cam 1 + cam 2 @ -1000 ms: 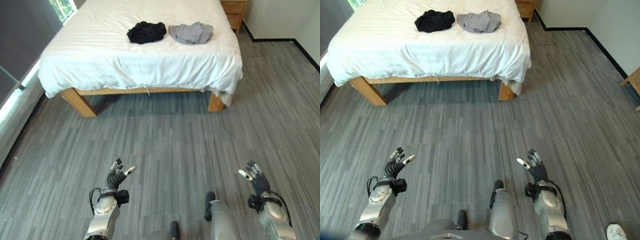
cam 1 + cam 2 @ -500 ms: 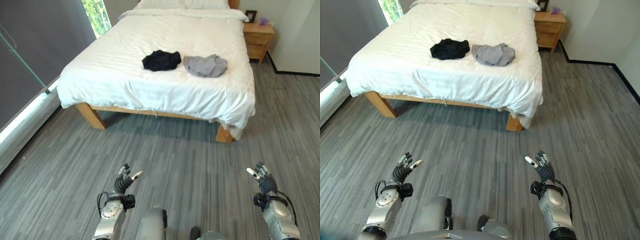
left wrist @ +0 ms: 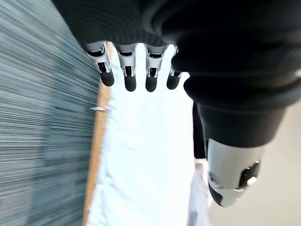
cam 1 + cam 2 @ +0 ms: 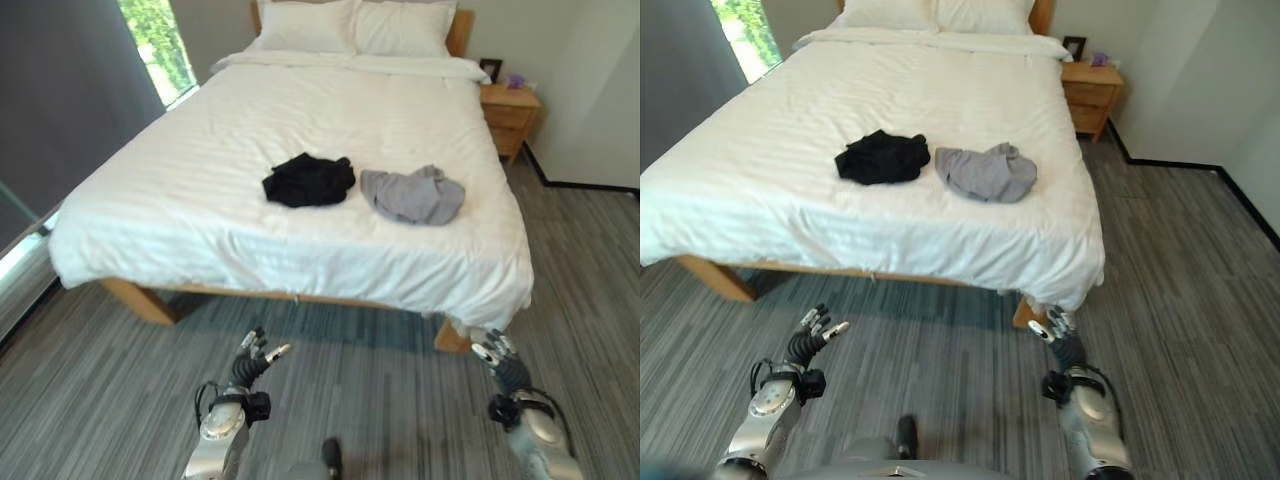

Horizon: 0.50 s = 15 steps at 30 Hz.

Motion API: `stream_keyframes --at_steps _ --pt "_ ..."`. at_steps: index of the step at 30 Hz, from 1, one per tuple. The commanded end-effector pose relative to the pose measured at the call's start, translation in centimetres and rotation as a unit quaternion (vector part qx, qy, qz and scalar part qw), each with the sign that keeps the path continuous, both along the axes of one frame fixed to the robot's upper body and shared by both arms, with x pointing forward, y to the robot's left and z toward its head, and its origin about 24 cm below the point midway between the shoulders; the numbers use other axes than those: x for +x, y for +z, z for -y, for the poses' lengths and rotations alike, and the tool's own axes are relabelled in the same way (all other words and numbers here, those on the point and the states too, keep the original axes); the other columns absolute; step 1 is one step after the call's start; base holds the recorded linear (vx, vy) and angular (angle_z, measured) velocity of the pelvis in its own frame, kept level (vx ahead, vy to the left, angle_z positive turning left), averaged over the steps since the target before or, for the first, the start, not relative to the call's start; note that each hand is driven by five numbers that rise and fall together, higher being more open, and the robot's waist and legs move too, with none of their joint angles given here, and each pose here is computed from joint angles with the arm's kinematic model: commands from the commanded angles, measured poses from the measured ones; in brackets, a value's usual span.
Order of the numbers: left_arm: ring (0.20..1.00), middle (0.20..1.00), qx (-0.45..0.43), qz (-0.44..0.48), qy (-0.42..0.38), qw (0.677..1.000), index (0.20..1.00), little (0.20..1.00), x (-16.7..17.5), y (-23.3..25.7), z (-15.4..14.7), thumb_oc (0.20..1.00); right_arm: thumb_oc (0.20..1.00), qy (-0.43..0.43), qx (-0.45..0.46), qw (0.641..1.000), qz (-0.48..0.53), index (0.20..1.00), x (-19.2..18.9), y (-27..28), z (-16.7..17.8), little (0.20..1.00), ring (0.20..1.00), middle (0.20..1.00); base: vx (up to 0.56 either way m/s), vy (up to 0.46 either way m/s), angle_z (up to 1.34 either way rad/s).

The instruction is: Pick up bed clothes into laundry basket.

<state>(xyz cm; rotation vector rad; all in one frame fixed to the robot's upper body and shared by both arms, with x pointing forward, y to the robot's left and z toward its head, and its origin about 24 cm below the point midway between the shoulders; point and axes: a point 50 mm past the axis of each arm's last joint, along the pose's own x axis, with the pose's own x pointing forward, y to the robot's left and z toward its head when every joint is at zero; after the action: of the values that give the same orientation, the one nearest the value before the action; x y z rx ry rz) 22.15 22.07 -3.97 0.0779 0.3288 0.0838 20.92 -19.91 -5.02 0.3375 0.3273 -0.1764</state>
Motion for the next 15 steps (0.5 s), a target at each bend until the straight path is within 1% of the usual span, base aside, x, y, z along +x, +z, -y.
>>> stream_keyframes --at_steps 1,2,4,5,6,7,8,10,11,12,13,14,15 --pt "1.000 1.000 0.052 0.065 -0.010 0.997 1.000 1.000 1.1 2.9 -1.5 1.000 1.000 0.026 -0.024 0.996 0.083 1.000 2.8 3.4 0.5 1.000 1.000 1.000 0.29 0.055 0.24" --pt "1.000 1.000 0.052 0.065 -0.010 0.997 1.000 1.000 1.1 2.9 -1.5 1.000 1.000 0.026 -0.024 0.996 0.083 1.000 2.8 3.4 0.5 1.000 1.000 1.000 0.37 -0.052 0.18" --pt "1.000 1.000 0.033 0.059 -0.010 0.998 1.000 1.000 0.9 2.5 -1.2 1.000 1.000 0.038 -0.078 0.992 0.097 1.000 3.1 4.6 1.7 1.000 1.000 1.000 0.37 -0.156 0.24" --pt "1.000 1.000 0.033 0.059 -0.010 0.998 1.000 1.000 0.9 2.5 -1.2 1.000 1.000 0.038 -0.078 0.992 0.097 1.000 3.1 4.6 1.7 1.000 1.000 1.000 0.35 -0.180 0.56" --pt "1.000 1.000 0.049 0.062 -0.020 0.997 1.000 1.000 1.2 2.7 -1.3 1.000 1.000 0.026 -0.114 0.985 0.123 1.000 3.6 6.2 2.9 1.000 1.000 1.000 0.21 -0.092 0.59" --pt "1.000 1.000 0.049 0.062 -0.021 0.997 1.000 1.000 1.2 2.7 -1.2 1.000 1.000 0.026 -0.114 0.985 0.123 1.000 3.6 6.2 2.9 1.000 1.000 1.000 0.28 -0.121 0.70" --pt "1.000 1.000 0.064 0.058 -0.037 0.996 1.000 1.000 1.3 2.6 -1.0 1.000 1.000 0.014 -0.131 0.982 0.138 1.000 3.7 7.2 3.8 1.000 1.000 1.000 0.21 -0.087 1.25" --pt "1.000 1.000 0.054 0.052 -0.040 0.996 1.000 1.000 0.9 2.1 -0.5 1.000 1.000 -0.011 -0.170 0.970 0.175 1.000 4.7 9.6 5.6 1.000 1.000 1.000 0.23 -0.118 1.30" --pt "1.000 1.000 0.054 0.052 -0.040 0.996 1.000 1.000 0.9 2.1 -0.5 1.000 1.000 -0.011 -0.170 0.970 0.175 1.000 4.7 9.6 5.6 1.000 1.000 1.000 0.13 -0.088 0.39" --pt "1.000 1.000 0.042 0.045 -0.036 0.997 1.000 1.000 0.5 1.7 -0.6 1.000 1.000 -0.017 -0.190 0.963 0.189 1.000 4.9 10.7 6.6 1.000 1.000 1.000 0.17 -0.116 0.18" --pt "1.000 1.000 0.033 0.026 -0.038 0.998 1.000 1.000 -0.6 0.9 -0.6 1.000 1.000 -0.024 -0.257 0.945 0.200 1.000 5.6 13.1 8.8 1.000 1.000 1.000 0.26 -0.172 0.25" --pt "1.000 1.000 0.026 0.003 -0.054 0.998 1.000 1.000 -1.5 0.2 -0.4 1.000 1.000 -0.009 -0.347 0.922 0.174 1.000 6.5 15.1 11.4 1.000 1.000 1.000 0.22 -0.149 0.38" --pt "1.000 1.000 0.022 -0.003 -0.063 0.998 1.000 1.000 -1.8 0.0 -0.2 1.000 1.000 -0.006 -0.378 0.911 0.168 1.000 7.3 16.4 12.3 1.000 1.000 1.000 0.13 -0.084 0.38"
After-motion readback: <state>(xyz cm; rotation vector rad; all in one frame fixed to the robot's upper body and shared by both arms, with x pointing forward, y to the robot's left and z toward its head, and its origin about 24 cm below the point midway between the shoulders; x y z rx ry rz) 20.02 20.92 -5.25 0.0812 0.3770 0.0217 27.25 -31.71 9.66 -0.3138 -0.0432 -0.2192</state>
